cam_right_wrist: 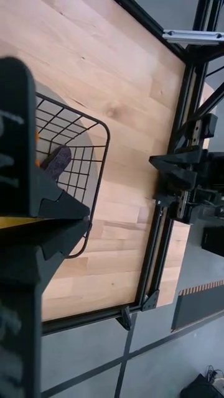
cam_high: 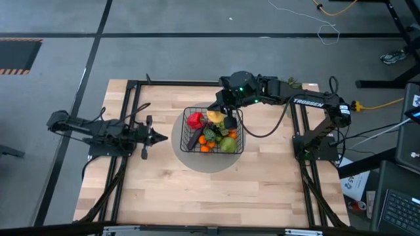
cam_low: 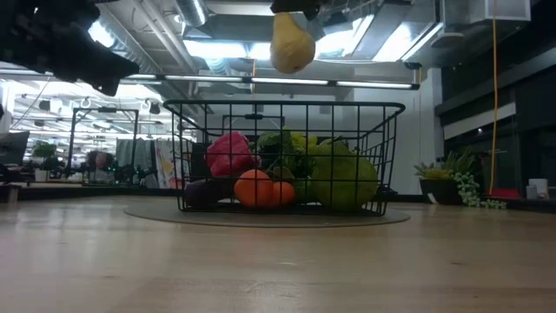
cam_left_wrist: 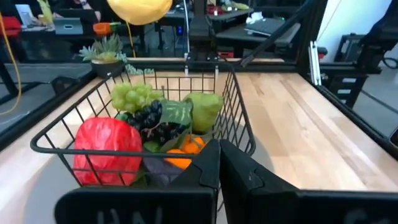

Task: Build produce basket
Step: Put the yellow pear into the wire basket

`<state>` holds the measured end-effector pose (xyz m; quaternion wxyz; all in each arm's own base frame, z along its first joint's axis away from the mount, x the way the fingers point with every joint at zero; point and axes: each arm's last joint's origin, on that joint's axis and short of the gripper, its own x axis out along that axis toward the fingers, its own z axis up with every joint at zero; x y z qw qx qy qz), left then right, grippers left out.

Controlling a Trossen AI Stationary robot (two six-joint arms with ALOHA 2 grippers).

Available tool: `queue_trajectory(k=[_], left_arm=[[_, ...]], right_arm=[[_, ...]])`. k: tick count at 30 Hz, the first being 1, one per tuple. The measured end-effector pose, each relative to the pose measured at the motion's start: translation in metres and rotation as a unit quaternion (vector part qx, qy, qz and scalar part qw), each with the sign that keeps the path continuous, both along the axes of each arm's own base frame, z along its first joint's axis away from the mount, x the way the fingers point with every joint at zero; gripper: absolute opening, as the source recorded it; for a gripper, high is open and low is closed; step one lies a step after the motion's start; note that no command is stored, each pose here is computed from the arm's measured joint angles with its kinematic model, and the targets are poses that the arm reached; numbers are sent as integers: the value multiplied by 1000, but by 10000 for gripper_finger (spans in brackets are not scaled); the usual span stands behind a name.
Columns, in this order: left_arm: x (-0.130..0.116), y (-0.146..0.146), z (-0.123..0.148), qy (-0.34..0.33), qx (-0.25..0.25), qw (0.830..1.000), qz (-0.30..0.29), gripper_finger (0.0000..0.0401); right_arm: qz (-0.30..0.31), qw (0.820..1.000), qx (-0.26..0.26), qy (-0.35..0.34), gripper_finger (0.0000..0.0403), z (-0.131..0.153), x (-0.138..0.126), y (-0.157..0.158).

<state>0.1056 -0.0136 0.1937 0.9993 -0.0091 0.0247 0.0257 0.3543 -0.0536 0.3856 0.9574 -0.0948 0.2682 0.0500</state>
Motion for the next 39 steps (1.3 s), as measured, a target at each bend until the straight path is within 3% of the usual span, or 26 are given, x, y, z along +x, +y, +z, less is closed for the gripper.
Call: queue_trajectory(k=[9,21,29,39], left_arm=[[1,5,-3,9,-14,1000,2,0],[4,3,-28,-14,-22,999,-22,0],[3,3,-42,58,-28,998,-22,0],[4,3,-42,62,-31,997,-17,0]], right_arm=[[0,1000,3,16,0,-3,-2,0],[-4,1000,10,18,0,-3,-2,0],[-8,999,17,32,0,-5,-3,0],[-8,999,18,39,0,-8,-3,0]])
